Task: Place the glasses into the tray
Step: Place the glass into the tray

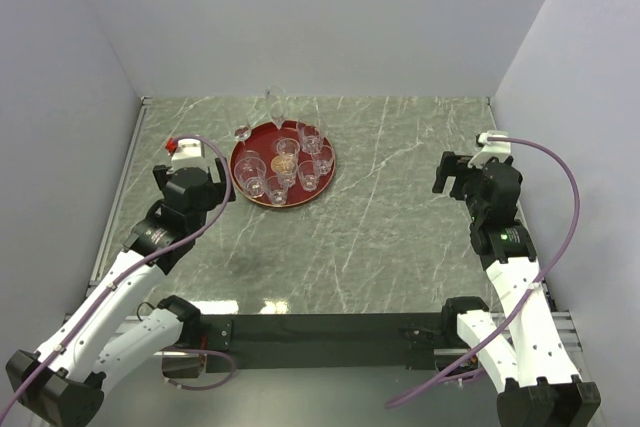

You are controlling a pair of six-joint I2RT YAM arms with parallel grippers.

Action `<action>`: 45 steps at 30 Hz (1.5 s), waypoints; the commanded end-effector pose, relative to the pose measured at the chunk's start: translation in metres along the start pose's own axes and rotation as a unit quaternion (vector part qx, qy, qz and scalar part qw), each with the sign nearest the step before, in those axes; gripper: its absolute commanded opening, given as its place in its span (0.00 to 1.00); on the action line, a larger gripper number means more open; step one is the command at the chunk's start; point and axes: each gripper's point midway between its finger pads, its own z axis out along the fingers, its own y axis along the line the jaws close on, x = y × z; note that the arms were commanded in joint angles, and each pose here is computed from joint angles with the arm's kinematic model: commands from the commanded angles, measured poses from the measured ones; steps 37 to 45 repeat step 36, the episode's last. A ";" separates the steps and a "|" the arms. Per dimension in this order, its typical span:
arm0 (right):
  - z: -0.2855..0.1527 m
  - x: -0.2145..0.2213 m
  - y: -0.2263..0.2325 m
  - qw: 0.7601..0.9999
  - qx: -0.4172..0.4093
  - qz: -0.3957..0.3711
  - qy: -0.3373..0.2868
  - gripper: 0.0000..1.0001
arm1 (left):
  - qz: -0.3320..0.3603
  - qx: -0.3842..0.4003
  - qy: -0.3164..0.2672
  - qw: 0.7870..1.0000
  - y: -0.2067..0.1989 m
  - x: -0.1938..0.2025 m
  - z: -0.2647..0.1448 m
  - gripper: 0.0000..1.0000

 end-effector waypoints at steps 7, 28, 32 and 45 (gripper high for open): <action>-0.002 -0.018 -0.006 0.999 0.015 0.008 -0.029 0.97 | -0.016 0.009 -0.026 0.999 -0.001 -0.012 -0.003 0.99; 0.005 -0.021 -0.029 0.993 0.101 0.061 -0.009 1.00 | -0.018 0.013 -0.029 0.999 -0.001 -0.013 -0.003 0.99; 0.008 -0.020 -0.031 0.992 0.108 0.060 0.000 1.00 | -0.016 0.011 -0.027 0.999 -0.001 -0.012 -0.002 0.99; 0.008 -0.026 -0.029 0.994 0.099 0.051 -0.011 1.00 | -0.018 0.012 -0.029 0.999 -0.001 -0.012 -0.003 1.00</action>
